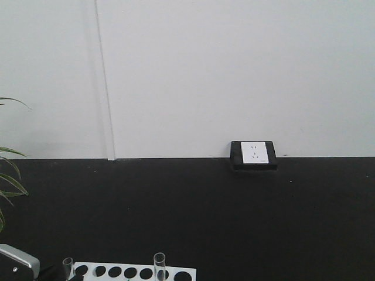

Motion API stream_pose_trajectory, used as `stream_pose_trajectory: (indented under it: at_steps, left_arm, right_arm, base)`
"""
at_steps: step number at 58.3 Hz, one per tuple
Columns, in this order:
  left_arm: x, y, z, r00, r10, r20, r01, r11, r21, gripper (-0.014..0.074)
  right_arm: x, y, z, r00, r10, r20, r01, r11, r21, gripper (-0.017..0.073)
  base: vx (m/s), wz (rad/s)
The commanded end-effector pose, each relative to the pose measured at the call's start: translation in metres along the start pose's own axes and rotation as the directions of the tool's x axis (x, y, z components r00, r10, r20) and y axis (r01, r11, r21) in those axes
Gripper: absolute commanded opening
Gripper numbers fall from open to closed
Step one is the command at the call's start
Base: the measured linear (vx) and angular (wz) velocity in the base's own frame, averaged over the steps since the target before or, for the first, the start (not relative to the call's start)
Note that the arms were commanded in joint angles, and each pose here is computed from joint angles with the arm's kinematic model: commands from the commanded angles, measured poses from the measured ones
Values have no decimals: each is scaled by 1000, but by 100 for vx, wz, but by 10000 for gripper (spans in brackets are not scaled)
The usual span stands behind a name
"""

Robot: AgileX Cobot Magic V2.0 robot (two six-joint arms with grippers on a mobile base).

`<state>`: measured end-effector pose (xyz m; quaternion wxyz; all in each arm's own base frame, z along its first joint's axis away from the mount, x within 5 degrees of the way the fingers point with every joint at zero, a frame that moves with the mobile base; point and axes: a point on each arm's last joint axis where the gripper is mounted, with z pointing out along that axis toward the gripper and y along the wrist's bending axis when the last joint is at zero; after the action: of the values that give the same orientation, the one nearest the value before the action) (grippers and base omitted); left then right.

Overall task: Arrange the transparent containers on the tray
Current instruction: 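Lower the left gripper onto a clear glass tube in the rack and close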

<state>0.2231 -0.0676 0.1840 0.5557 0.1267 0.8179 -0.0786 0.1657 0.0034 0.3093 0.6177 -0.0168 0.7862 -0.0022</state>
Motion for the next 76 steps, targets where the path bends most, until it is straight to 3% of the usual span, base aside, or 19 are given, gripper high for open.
stream_pose_trajectory:
  at_steps: [1,4,34,42,51,64,76]
  left_arm:
    - [-22,-1,5,980,-54,191,52,999,15,433]
    - [-21,-1,8,975,-71,210,69,997,19,433]
    - [-8,-1,26,967,-72,245,69,997,20,433]
    - [-8,-1,26,964,-103,245,100,995,21,433]
    - [-7,-1,26,966,-103,237,101,995,21,420]
    - [-7,-1,26,966,-103,238,101,995,21,342]
    - [-7,-1,26,966,-103,238,101,995,21,216]
  right_arm:
    - [-18,0,-2,994,-6,105,6,1000,1,389]
    - [-18,-1,-2,995,-6,104,6,1000,1,389]
    - [-18,-1,-2,995,-6,103,6,1000,1,389]
    - [-18,-1,-2,995,-6,103,6,1000,1,389]
    - [-18,-1,-2,995,-7,103,7,1000,1,389]
    - [-18,-1,-2,995,-9,103,9,1000,1,389]
    - [-18,-1,-2,995,-9,104,9,1000,1,389]
  base:
    - [0,0]
    - [0,0]
    - [0,0]
    - [0,0]
    - [0,0]
    - [0,0]
    - [0,0]
